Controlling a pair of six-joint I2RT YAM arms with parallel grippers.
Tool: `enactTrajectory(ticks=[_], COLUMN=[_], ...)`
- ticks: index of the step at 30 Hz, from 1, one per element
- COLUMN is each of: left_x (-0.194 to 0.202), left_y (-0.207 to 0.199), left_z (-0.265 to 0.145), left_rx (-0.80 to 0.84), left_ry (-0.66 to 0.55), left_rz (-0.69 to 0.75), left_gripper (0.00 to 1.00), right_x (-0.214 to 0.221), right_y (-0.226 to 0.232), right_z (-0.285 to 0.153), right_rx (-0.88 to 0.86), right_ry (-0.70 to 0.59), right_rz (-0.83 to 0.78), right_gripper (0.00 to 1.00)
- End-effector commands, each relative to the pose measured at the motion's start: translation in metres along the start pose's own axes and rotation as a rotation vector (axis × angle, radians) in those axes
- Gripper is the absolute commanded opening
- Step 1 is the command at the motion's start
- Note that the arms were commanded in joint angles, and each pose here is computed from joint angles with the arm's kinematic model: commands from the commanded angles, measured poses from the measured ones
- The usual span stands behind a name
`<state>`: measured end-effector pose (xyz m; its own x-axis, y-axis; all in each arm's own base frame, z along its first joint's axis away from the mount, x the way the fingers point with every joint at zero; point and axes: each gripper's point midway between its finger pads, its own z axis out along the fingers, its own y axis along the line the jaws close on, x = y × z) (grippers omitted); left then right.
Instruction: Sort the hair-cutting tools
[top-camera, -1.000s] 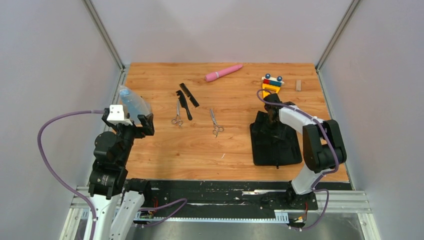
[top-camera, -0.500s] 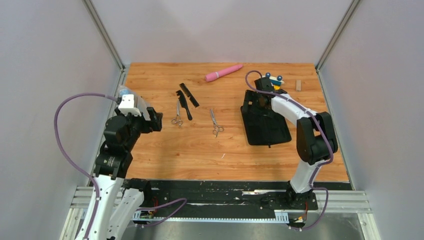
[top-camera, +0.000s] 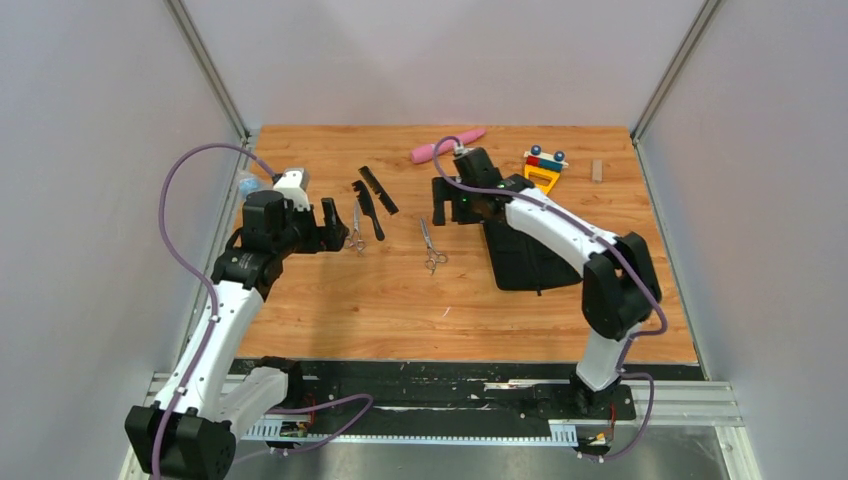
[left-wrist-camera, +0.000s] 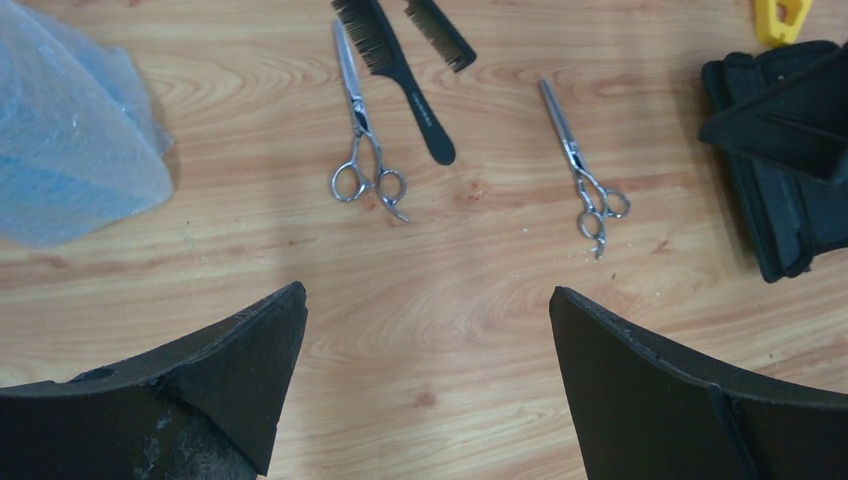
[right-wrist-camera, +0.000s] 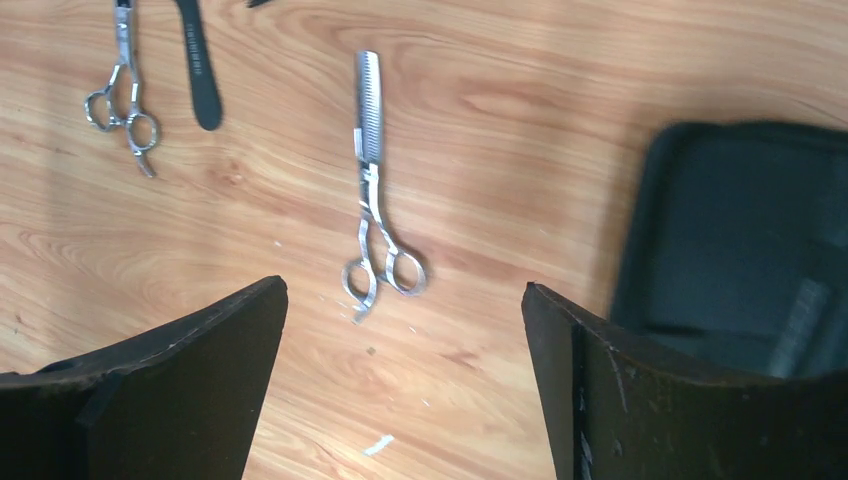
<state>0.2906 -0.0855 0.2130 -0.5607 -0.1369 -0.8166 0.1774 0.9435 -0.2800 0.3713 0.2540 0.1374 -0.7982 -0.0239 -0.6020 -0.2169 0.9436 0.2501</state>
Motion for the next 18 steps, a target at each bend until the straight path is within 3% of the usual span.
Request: enactTrajectory(ticks=[1,13,18], left_x=[-0.012,-0.014,-0.015], left_y=[0.008,0.023,0.023], left_z=[-0.006,-0.011,-0.014], left_rx=[-0.059,-0.138,-0.139], left_ry=[-0.012,-0.039,-0.049], left_rz=[0.039,0.059,0.06], left_gripper=[1.0,1.0,1.0], right_x=[-0.003,0.034,0.047], right_y=[0.032,0.048,0.051], right_z=[0.027,0.091,0.107], right_rx=[0.003,0.061,0.094], right_ry=[0.042,0.207,0.233], right_rz=[-0.064,-0.157,-0.199], right_gripper=[0.88,0.56,0.5])
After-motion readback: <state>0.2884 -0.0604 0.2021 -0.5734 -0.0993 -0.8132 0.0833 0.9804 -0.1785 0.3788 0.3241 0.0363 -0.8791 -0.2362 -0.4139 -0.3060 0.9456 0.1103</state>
